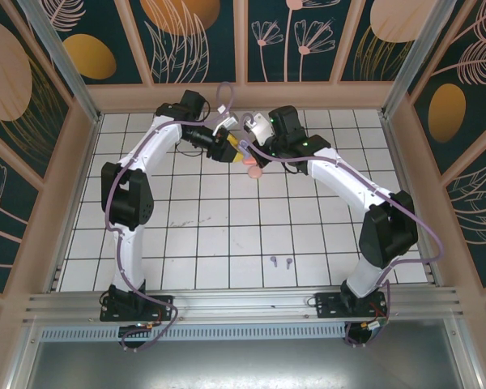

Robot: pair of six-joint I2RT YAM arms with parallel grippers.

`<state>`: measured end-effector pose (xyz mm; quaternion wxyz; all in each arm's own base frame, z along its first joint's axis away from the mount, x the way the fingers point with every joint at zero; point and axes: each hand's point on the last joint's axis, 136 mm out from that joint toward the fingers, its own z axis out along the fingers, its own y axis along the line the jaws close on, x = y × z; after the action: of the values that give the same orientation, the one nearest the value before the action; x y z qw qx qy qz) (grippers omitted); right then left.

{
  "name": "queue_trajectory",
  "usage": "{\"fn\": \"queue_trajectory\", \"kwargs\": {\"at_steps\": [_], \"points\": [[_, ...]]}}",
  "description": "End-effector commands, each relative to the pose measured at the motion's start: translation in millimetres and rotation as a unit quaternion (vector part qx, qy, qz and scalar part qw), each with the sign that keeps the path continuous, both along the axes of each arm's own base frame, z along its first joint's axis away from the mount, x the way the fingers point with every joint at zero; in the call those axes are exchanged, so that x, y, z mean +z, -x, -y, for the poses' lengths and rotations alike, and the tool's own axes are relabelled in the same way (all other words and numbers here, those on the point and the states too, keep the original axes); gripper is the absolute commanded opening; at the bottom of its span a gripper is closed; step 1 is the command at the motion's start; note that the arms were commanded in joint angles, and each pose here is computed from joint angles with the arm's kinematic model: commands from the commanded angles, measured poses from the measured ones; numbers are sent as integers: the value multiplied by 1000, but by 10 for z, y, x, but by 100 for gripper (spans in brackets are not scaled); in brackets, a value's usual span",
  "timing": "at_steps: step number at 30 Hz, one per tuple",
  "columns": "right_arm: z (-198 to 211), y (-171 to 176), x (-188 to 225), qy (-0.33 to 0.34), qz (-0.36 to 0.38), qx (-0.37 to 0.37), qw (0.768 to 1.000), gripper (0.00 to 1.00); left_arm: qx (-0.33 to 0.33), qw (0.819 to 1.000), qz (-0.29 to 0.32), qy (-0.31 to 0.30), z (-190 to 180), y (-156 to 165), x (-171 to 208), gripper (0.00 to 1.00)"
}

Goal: Insert wireless bluetooth earbuds into charging case

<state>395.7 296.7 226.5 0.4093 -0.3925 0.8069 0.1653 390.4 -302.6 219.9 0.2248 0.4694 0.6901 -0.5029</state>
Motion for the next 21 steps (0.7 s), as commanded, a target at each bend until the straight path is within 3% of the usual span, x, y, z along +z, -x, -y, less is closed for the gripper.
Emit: {"fn": "queue_trajectory", "kwargs": {"at_steps": [1, 12, 16, 21], "points": [[-170, 75, 157, -17, 13, 29, 999, 0, -20, 999, 6, 25, 59, 17, 51, 53], [-260, 72, 157, -18, 13, 37, 999, 0, -29, 999, 3, 37, 70, 41, 83, 50], [-282, 69, 172, -20, 13, 39, 999, 0, -37, 998, 3, 46, 73, 77, 111, 40], [-270, 73, 148, -15, 12, 39, 999, 0, -38, 998, 4, 47, 71, 78, 119, 45]]}}
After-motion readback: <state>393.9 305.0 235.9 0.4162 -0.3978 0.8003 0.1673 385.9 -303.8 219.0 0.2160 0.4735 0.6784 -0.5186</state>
